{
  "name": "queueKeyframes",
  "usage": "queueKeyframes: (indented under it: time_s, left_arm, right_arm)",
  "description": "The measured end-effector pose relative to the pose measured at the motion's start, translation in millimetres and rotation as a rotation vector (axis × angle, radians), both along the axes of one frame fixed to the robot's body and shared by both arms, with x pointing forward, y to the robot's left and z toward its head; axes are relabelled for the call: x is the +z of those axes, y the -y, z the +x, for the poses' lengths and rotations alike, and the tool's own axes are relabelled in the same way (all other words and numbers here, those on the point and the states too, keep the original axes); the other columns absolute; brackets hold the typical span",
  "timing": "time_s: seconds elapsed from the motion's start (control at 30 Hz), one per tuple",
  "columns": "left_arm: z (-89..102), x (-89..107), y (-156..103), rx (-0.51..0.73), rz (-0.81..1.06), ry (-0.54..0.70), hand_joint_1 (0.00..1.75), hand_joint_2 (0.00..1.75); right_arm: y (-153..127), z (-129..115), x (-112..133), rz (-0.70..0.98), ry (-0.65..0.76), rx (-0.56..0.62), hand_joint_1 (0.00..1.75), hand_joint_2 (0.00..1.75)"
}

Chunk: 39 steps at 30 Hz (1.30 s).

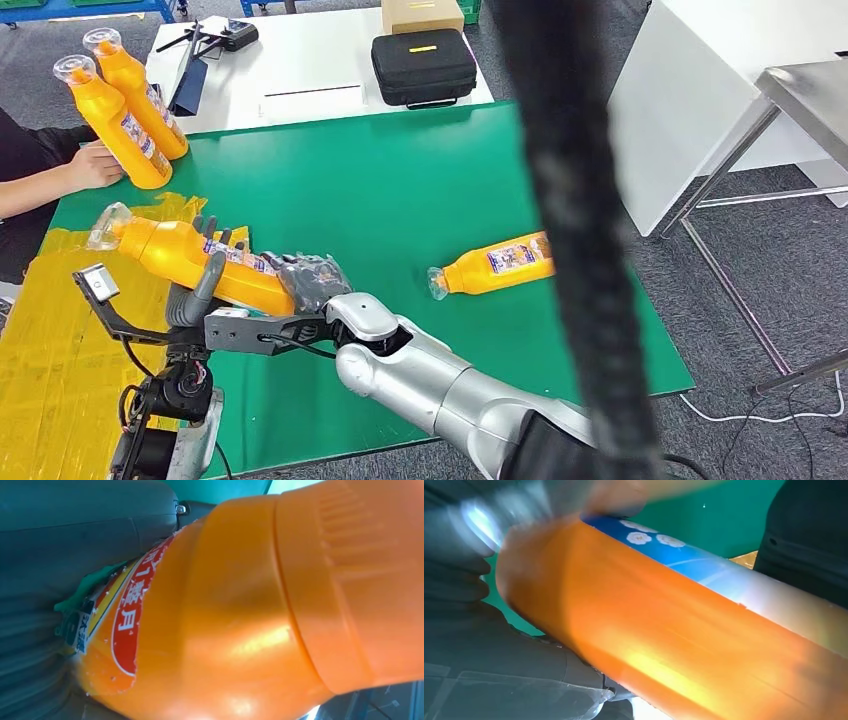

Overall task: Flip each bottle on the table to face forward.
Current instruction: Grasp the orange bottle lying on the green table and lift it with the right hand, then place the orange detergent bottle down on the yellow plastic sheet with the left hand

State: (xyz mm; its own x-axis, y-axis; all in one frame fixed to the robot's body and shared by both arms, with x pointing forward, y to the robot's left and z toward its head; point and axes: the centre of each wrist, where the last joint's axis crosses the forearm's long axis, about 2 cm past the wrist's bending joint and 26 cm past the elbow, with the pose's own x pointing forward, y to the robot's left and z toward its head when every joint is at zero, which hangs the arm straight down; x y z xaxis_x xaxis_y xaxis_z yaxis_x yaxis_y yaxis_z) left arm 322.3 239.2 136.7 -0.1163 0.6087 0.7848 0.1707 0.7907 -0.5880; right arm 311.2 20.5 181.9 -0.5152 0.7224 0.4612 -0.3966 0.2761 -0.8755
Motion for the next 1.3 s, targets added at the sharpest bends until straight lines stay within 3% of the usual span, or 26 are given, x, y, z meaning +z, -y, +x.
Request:
queueKeyframes:
  time_s: [0.4,0.43,0.5,0.53,0.57,0.63,0.9,1.13,1.27,1.3]
  left_arm:
    - [-1.1,-1.3,-2,-0.001,-0.025,0.006,1.75,1.75]
    - [-1.2,-1.3,-2,0.000,-0.026,0.007,1.75,1.75]
    - [-1.1,-1.3,-2,0.001,-0.028,0.008,1.75,1.75]
    - [-1.1,-1.2,-2,0.001,-0.028,0.008,1.75,1.75]
    - [-0.9,-0.9,-2,0.001,-0.028,0.010,1.75,1.75]
    - [0.0,0.6,-2,0.002,-0.028,0.015,1.75,1.75]
    - [5.3,10.7,-5,0.043,0.014,0.066,1.75,1.75]
    - [13.5,29.2,-33,0.344,0.351,0.167,1.75,1.75]
    - [18.4,34.5,-54,0.612,0.793,0.176,1.75,1.75]
    - [21.5,36.4,-59,0.692,0.930,0.187,1.75,1.75]
  right_arm:
    - [2,2,-2,-0.005,-0.010,-0.004,1.75,1.75]
    - [2,2,-2,-0.005,-0.009,-0.004,1.64,1.75]
    - [2,2,-3,-0.006,-0.008,-0.003,0.76,1.75]
    - [2,2,-3,-0.006,-0.008,-0.002,0.33,1.31]
    - [3,3,-3,-0.006,-0.008,0.001,0.00,0.87]
    - [4,3,-5,0.001,-0.014,0.012,0.00,0.00]
    - [16,14,-8,0.122,-0.029,0.032,0.00,0.00]
    - [76,38,1,0.421,0.002,-0.031,0.00,0.00]
    - [123,48,11,0.567,0.049,-0.037,0.00,1.75]
    - [136,51,14,0.597,0.057,-0.027,0.00,1.75]
